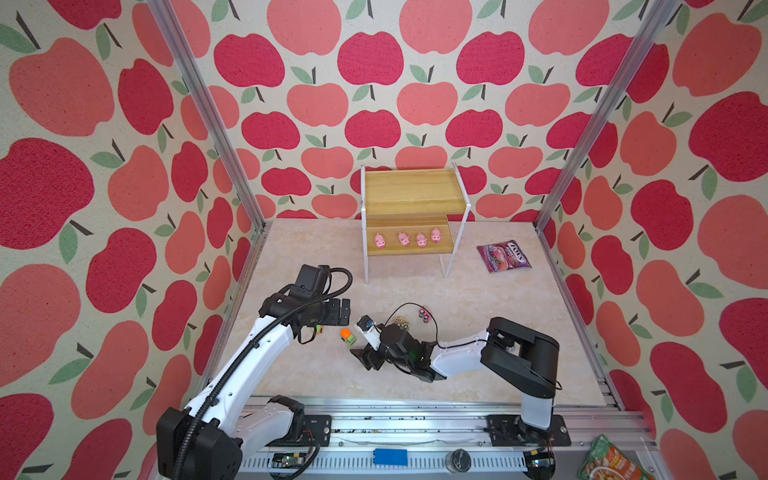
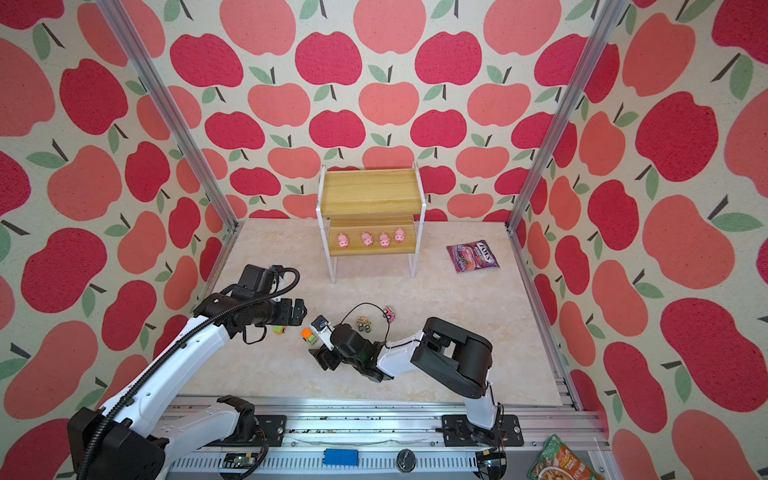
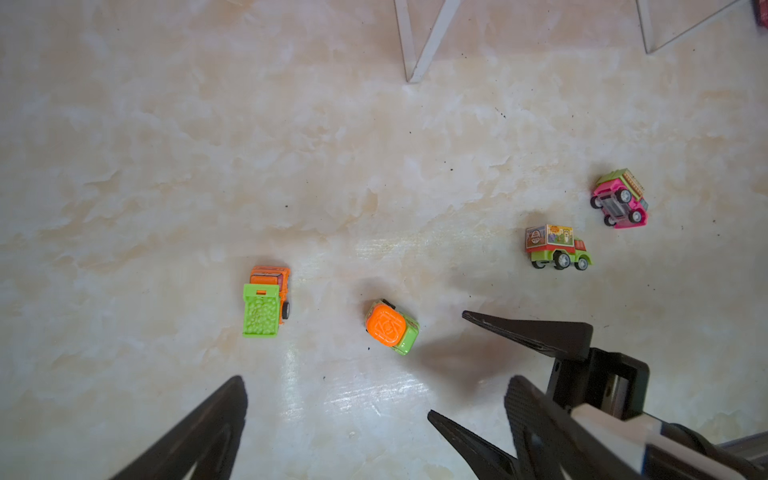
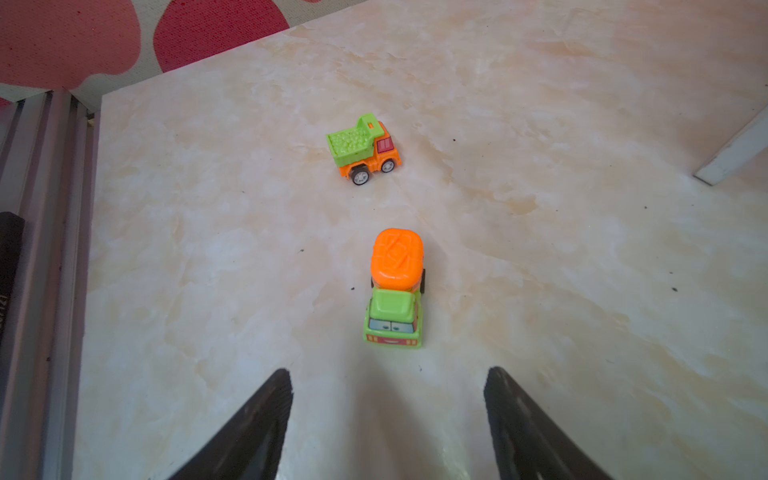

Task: Place and organize the plastic toys onto the shelf
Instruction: 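Move the right gripper over the orange-and-green truck on the table, then close the right gripper on the orange-and-green truck and lift it, then carry the truck with the right gripper to the top tier while the left arm rises, then lower the truck onto the top shelf tier and open the right gripper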

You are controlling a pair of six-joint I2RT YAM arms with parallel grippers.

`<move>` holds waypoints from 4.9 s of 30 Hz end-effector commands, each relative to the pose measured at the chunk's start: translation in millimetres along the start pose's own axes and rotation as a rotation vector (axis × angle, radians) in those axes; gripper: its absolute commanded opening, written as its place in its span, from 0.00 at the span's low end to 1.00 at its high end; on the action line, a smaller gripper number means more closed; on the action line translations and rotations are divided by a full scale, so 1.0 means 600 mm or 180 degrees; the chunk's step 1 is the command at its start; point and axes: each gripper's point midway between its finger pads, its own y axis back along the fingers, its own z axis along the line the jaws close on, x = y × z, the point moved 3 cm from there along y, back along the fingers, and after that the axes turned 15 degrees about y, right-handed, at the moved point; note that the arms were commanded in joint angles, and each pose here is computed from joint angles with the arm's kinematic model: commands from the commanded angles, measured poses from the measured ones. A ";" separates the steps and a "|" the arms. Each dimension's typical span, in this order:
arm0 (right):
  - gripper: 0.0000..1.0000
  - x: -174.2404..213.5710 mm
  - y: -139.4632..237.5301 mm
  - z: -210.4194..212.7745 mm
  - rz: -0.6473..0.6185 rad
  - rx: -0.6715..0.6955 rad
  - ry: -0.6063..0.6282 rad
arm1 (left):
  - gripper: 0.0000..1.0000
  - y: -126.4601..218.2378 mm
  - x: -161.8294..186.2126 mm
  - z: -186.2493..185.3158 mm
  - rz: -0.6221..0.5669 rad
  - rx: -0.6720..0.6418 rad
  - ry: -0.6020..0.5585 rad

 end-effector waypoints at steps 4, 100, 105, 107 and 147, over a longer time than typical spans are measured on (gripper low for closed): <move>0.74 -0.011 -0.027 0.001 0.0021 0.0113 0.0028 | 0.99 -0.007 0.014 0.008 0.0044 -0.0331 -0.0359; 0.20 -0.412 0.386 -0.450 -0.0199 0.1622 -0.0321 | 0.99 0.154 -0.233 -0.167 -0.1191 0.1159 -0.0771; 0.20 -0.400 0.375 -0.527 -0.0052 0.1838 -0.0443 | 0.99 0.147 -0.212 -0.205 -0.1225 0.1337 -0.1281; 0.20 -0.393 0.370 -0.555 0.0028 0.1940 -0.0491 | 0.99 0.145 -0.201 -0.209 -0.1256 0.1395 -0.1398; 0.22 -0.314 0.365 -0.678 0.0433 0.2557 -0.0879 | 0.99 0.109 -0.188 -0.217 -0.1172 0.1615 -0.1221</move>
